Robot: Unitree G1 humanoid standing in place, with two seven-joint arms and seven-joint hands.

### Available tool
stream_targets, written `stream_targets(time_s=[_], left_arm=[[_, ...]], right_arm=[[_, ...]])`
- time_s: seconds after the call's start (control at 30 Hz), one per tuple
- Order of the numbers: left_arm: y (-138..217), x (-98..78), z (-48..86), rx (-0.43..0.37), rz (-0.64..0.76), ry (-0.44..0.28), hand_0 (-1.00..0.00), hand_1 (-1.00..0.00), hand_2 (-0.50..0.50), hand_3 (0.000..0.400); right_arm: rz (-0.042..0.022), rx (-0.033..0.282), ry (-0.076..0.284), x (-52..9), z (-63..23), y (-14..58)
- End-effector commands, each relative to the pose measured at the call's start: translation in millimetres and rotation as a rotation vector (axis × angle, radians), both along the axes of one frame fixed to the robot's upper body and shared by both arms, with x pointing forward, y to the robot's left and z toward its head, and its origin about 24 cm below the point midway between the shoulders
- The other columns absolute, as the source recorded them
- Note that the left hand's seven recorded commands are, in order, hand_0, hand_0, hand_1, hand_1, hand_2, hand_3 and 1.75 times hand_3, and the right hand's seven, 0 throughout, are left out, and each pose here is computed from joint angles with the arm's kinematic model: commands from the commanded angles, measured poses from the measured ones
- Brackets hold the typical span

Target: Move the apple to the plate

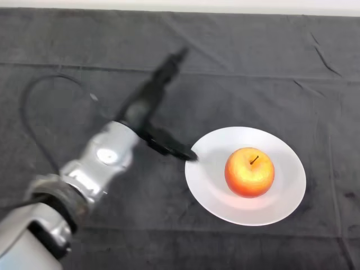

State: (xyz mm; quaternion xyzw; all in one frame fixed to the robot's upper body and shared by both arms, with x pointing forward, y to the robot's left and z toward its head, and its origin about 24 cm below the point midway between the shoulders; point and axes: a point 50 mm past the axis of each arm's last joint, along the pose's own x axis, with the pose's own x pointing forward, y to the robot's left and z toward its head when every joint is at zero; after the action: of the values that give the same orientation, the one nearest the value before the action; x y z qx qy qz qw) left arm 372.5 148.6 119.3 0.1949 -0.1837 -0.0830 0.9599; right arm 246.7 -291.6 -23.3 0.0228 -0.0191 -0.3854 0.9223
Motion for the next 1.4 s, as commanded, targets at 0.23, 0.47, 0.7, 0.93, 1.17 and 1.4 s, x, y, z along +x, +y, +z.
stream_targets(time_s=[0.23,0.47,0.7,0.93,1.17,1.4], left_arm=[[72,-26.4,-21.6,-0.197,0.235,-0.008,0.0,0.0,0.0,0.0],[113,-46.4,-32.5,-0.324,0.414,-0.03,0.0,0.0,0.0,0.0],[142,-69.6,-48.9,-0.388,0.562,-0.045,0.0,0.0,0.0,0.0],[157,-89.9,-73.0,-0.417,0.685,-0.024,0.0,0.0,0.0,0.0],[168,-103.4,-92.8,-0.452,0.794,0.031,0.0,0.0,0.0,0.0],[174,-110.8,-104.5,-0.489,0.874,0.074,0.0,0.0,0.0,0.0]], right_arm=[[-0.0028,0.175,0.285,-48.7,-59.1,28.5],[-0.0027,0.175,0.285,-48.7,-59.1,28.4],[-0.0027,0.174,0.285,-48.7,-59.1,28.4],[-0.0026,0.174,0.285,-48.7,-59.1,28.4],[-0.0027,0.174,0.285,-48.7,-59.1,28.4],[-0.0028,0.174,0.285,-48.7,-59.1,28.5]])
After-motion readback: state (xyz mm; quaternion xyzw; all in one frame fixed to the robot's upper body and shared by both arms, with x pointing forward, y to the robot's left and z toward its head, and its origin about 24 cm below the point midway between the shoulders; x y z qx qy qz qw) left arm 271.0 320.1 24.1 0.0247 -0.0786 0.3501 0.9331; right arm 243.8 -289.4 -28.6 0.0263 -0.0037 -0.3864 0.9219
